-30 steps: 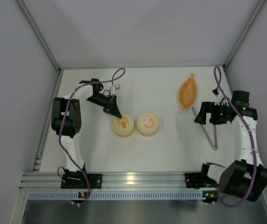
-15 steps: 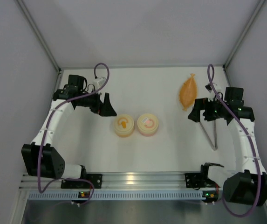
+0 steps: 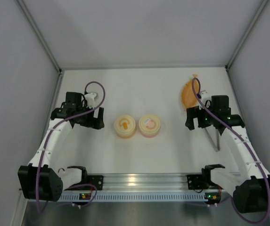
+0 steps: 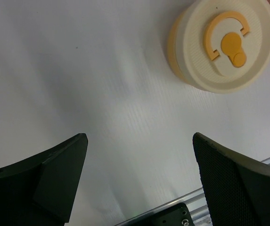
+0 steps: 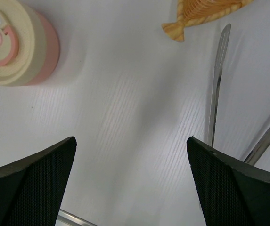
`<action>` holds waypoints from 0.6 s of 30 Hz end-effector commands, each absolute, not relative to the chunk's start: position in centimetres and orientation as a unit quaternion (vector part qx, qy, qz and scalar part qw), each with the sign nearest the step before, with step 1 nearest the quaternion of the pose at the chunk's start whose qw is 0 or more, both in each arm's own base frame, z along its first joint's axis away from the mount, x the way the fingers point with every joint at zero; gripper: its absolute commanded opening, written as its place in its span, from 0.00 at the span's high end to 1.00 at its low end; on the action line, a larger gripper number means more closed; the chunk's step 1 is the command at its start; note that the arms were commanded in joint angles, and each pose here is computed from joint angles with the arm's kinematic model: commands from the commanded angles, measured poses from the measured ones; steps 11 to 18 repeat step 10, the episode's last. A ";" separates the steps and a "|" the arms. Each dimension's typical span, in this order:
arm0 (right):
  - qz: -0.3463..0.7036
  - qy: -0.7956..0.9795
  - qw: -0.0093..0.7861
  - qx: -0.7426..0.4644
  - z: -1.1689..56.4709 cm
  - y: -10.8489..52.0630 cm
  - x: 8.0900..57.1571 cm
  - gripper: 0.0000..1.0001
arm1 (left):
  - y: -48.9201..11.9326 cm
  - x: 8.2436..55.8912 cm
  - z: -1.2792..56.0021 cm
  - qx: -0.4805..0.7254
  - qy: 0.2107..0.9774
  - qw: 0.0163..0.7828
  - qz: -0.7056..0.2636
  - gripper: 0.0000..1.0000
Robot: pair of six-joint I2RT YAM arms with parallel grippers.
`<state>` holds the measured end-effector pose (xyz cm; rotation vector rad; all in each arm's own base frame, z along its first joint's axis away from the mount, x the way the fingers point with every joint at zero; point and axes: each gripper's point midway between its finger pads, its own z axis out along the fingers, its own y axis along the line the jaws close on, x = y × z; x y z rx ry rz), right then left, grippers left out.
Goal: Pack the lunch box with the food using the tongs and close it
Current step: Reset both arms
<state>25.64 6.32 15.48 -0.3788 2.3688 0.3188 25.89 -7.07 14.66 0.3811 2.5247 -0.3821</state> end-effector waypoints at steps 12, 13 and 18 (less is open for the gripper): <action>0.093 0.894 0.406 -0.168 16.5 6.5 26.9 0.01 | -6.2 27.9 16.2 0.114 0.925 0.345 -0.113 0.02; 0.093 0.894 0.406 -0.168 16.5 6.5 26.9 0.01 | -6.2 27.9 16.2 0.114 0.925 0.345 -0.113 0.02; 0.093 0.894 0.406 -0.168 16.5 6.5 26.9 0.01 | -6.2 27.9 16.2 0.114 0.925 0.345 -0.113 0.02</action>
